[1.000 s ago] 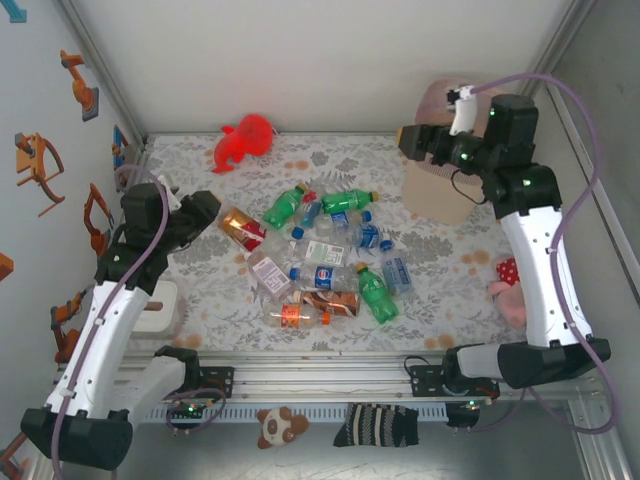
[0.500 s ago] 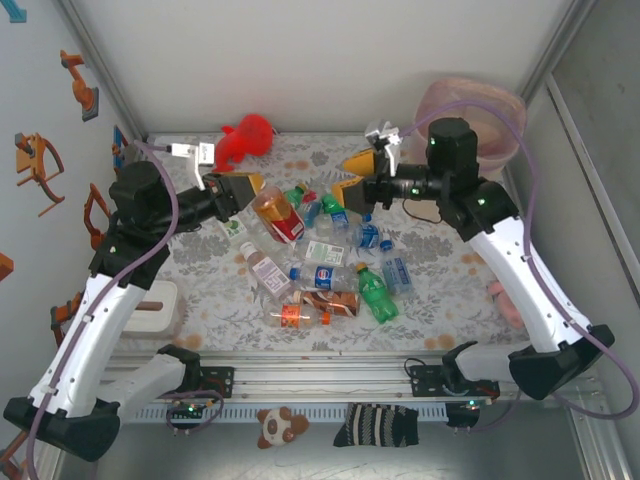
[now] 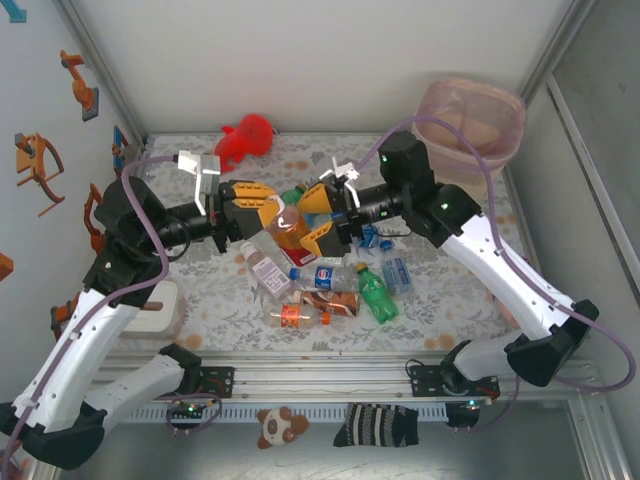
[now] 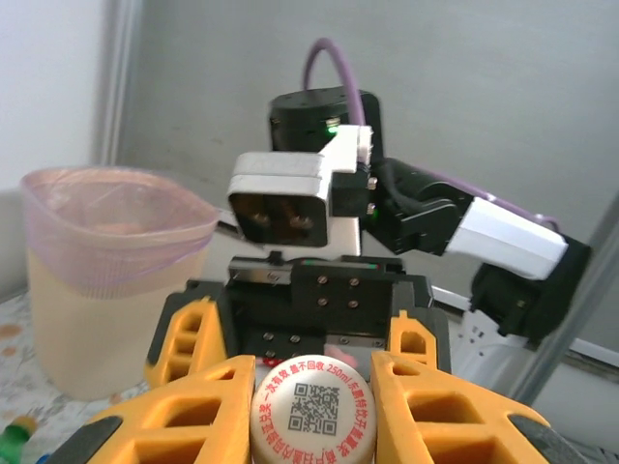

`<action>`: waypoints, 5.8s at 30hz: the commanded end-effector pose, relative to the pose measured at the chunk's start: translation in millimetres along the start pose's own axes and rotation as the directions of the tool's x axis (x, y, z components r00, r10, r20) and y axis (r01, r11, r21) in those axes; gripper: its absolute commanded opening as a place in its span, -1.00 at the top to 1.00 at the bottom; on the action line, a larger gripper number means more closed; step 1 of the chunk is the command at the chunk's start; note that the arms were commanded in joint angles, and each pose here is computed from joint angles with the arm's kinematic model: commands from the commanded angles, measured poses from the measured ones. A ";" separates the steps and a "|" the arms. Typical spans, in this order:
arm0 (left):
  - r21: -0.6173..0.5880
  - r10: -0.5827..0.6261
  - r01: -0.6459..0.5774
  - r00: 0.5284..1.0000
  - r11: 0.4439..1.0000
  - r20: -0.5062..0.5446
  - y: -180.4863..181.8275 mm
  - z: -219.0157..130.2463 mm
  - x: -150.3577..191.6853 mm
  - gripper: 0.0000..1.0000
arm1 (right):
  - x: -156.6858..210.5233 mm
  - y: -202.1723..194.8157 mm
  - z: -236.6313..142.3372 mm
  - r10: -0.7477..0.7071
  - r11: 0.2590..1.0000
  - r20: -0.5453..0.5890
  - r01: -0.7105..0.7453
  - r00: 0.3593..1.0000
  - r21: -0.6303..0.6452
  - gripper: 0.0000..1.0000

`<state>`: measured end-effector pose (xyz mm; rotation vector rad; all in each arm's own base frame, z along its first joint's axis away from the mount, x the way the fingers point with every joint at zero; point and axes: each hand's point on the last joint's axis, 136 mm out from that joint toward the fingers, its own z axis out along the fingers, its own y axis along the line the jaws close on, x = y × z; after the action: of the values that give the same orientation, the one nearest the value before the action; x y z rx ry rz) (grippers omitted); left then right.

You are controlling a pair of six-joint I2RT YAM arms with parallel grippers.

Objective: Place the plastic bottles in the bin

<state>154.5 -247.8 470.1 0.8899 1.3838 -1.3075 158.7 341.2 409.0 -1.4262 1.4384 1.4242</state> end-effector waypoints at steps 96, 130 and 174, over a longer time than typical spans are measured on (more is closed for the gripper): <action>-0.643 -0.186 0.125 0.982 0.756 -0.028 142.4 -18.3 78.0 -0.47 | 224.9 -296.1 -439.8 0.696 -0.520 0.480 -0.086 0.535 0.850 -0.02; -0.736 -0.327 0.204 0.945 0.645 -0.024 171.0 -21.4 110.6 -0.47 | 217.0 -287.3 -436.6 0.666 -0.518 0.527 -0.182 0.527 0.836 -0.48; -0.888 -0.721 0.220 0.521 -0.404 0.457 341.8 -155.7 280.4 -0.94 | 61.9 -172.5 -370.3 0.423 -0.271 0.525 -0.449 0.739 0.851 -0.46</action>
<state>380.0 -71.9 112.2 -0.8936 2.6279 0.0040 402.8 -0.4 368.6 0.2771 2.3551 0.1264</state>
